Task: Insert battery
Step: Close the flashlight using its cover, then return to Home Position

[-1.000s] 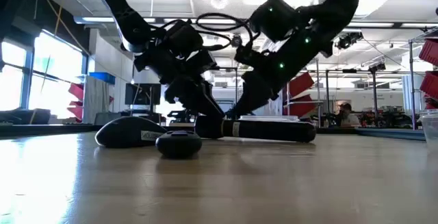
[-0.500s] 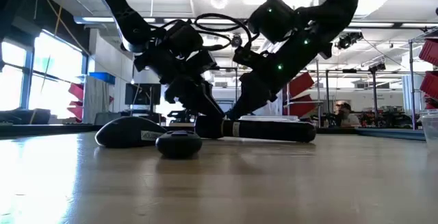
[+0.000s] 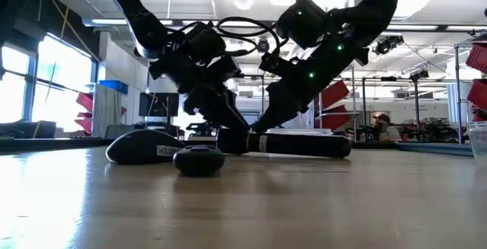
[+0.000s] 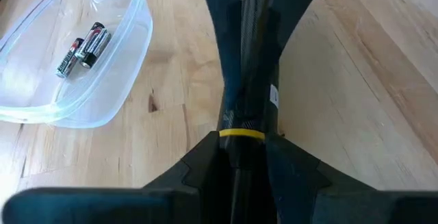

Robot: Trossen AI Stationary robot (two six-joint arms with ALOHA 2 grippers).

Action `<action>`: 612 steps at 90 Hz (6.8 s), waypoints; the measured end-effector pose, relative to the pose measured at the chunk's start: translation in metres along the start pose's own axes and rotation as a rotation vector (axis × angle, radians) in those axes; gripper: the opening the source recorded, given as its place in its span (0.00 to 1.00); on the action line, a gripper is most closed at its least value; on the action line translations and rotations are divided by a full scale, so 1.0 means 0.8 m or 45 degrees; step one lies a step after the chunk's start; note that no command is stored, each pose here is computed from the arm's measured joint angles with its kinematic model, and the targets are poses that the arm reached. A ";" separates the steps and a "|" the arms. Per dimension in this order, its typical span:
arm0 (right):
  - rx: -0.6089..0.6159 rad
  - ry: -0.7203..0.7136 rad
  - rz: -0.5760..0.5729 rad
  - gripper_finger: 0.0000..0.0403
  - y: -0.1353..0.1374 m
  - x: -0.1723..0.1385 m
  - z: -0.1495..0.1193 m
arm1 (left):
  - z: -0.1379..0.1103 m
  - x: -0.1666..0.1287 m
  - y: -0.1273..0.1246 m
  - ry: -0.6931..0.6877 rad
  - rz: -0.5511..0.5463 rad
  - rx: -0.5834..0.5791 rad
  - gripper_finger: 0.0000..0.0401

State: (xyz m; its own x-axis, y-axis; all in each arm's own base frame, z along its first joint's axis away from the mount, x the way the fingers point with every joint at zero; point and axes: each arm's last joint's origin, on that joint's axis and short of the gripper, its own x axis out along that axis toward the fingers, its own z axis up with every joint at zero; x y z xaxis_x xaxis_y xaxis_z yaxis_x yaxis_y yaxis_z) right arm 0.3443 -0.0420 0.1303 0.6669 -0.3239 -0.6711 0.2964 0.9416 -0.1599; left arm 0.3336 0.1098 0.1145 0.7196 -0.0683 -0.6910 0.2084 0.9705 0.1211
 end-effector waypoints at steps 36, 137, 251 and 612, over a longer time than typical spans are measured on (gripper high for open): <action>-0.015 0.060 -0.005 0.00 0.004 0.013 -0.012 | 0.000 0.000 0.000 -0.002 -0.001 0.000 0.22; 0.001 -0.014 0.004 0.00 0.001 0.001 0.000 | 0.001 0.001 -0.001 -0.004 -0.005 0.001 0.22; -0.007 0.030 0.055 0.00 0.004 0.006 -0.006 | 0.001 0.001 -0.002 -0.006 -0.006 -0.004 0.22; 0.229 -1.095 0.417 0.00 -0.050 -0.261 -0.171 | -0.067 -0.269 -0.149 -1.007 0.280 -0.317 0.22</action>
State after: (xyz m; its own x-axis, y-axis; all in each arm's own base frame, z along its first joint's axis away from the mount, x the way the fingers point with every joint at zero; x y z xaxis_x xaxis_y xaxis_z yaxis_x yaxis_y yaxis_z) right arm 0.0999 0.0008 0.1778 0.9910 -0.0695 0.1143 0.0575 0.9928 0.1051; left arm 0.1186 0.0210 0.2106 0.9962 0.0761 0.0417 -0.0749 0.9967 -0.0298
